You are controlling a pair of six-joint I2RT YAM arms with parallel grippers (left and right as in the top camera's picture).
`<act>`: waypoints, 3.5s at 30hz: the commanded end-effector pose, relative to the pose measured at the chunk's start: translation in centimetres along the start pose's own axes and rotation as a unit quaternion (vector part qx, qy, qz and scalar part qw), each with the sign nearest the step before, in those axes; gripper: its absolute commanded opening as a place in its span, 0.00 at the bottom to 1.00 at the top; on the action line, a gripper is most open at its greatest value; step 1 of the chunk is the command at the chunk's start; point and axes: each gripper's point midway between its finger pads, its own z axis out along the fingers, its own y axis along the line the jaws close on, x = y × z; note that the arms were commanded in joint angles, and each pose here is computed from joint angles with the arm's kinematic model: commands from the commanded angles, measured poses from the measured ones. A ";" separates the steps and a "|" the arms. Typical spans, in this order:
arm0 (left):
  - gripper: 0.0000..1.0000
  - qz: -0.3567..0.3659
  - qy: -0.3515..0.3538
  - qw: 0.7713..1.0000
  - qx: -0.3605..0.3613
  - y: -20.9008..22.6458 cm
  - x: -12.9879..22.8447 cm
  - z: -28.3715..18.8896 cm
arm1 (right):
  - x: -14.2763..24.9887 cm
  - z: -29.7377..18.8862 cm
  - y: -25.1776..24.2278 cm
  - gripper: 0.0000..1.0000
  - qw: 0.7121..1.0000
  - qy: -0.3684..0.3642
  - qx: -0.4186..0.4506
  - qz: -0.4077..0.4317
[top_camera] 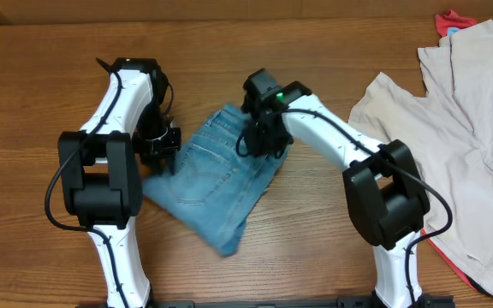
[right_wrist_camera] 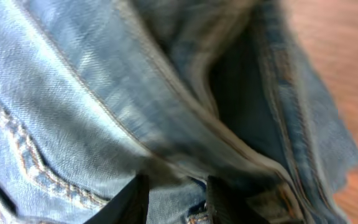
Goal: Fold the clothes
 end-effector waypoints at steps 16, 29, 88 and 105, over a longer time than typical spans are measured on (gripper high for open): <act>0.83 0.125 -0.225 0.961 0.099 -6.5 -6.5 -5.8 | -1.0 0.5 -3.3 0.34 0.998 -0.017 0.052 -0.008; 0.83 0.167 -0.217 0.948 0.161 -9.1 -10.0 -2.3 | -0.7 0.5 -3.3 0.34 0.998 -0.011 0.053 -0.007; 0.40 -0.250 -0.472 0.840 0.095 34.3 -11.8 -13.9 | -4.2 -17.3 -10.3 0.31 0.974 -0.129 0.097 0.162; 1.00 -0.119 -0.455 0.856 0.215 19.9 -10.8 -22.9 | -3.4 -17.1 -10.3 0.31 0.973 -0.114 0.098 0.174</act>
